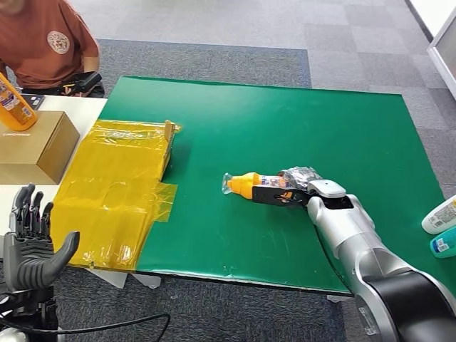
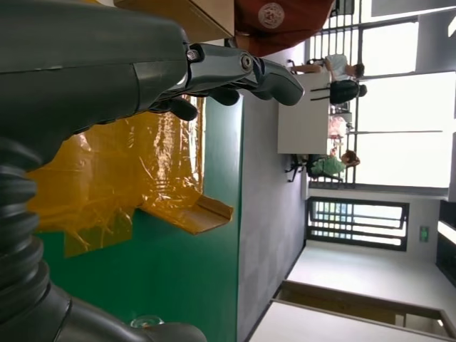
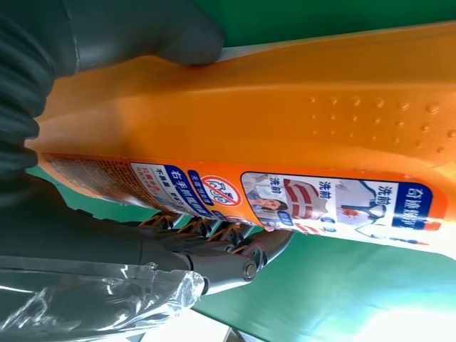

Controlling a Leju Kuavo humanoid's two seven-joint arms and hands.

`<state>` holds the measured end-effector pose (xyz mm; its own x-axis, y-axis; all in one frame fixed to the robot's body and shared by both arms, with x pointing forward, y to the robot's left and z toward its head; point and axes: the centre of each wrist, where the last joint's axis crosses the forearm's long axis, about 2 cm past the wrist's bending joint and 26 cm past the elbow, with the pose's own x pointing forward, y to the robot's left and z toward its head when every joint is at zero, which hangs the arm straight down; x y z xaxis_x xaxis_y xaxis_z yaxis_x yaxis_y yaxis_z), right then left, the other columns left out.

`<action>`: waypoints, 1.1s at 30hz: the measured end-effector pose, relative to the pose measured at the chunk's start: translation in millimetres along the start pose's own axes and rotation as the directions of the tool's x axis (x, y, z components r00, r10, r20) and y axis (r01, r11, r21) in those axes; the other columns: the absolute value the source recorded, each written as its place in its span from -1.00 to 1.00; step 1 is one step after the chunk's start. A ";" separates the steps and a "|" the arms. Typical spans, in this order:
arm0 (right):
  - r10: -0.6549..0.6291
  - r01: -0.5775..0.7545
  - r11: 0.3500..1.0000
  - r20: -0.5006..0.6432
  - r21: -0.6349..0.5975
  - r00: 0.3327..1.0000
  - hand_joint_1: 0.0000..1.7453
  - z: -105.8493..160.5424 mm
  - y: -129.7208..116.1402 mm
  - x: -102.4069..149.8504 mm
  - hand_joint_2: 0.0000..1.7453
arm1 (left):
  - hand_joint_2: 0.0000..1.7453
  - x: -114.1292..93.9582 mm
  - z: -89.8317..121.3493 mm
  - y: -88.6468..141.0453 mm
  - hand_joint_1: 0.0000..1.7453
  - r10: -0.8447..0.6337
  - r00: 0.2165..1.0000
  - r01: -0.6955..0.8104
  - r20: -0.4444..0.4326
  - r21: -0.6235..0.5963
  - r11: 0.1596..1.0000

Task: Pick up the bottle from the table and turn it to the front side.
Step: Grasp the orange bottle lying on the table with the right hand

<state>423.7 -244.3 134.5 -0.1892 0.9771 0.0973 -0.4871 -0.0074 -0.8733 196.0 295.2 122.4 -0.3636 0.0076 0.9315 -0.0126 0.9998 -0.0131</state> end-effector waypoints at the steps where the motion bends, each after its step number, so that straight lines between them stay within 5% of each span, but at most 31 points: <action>1: 0.000 0.000 1.000 0.000 0.000 1.000 1.00 0.0 0.0 0.0 1.00 | 1.00 0.0 0.0 0.0 -1.00 0.000 1.000 0.000 0.000 0.000 1.000; 7: -0.030 0.030 1.000 0.036 0.000 0.999 1.00 0.1 0.8 -0.2 1.00 | 1.00 0.0 0.0 -0.1 -1.00 0.002 1.000 -0.002 0.000 -0.004 1.000; 12: -0.294 0.289 0.956 0.206 0.054 0.933 1.00 2.5 4.4 -2.8 1.00 | 1.00 0.2 -0.5 -0.5 -1.00 0.009 1.000 -0.009 0.009 -0.016 1.000; 16: -0.535 0.537 0.839 0.324 0.091 0.780 1.00 7.8 4.8 -1.9 1.00 | 1.00 0.6 -2.2 -3.1 -1.00 0.016 1.000 -0.016 0.019 -0.029 0.999; 20: -0.753 0.802 0.574 0.492 0.167 0.437 1.00 17.7 -3.0 6.0 1.00 | 1.00 1.8 -6.4 -11.7 -1.00 0.036 0.999 -0.035 0.018 -0.049 0.998; 22: -0.780 0.859 0.477 0.541 0.185 0.316 1.00 23.6 -10.0 10.1 1.00 | 1.00 3.0 -10.0 -17.9 -1.00 0.044 0.999 -0.043 0.019 -0.058 0.997; 33: -0.755 0.917 0.277 0.656 0.288 0.022 1.00 43.5 -25.0 19.4 1.00 | 1.00 4.7 -14.0 -28.1 -1.00 0.070 0.997 -0.067 0.025 -0.096 0.993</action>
<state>395.2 -234.4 179.0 -0.1956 -0.1128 0.9742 -0.5538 0.8325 -0.0148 207.7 267.3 132.3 -0.3865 0.0767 0.9191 0.1012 0.9940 -0.0405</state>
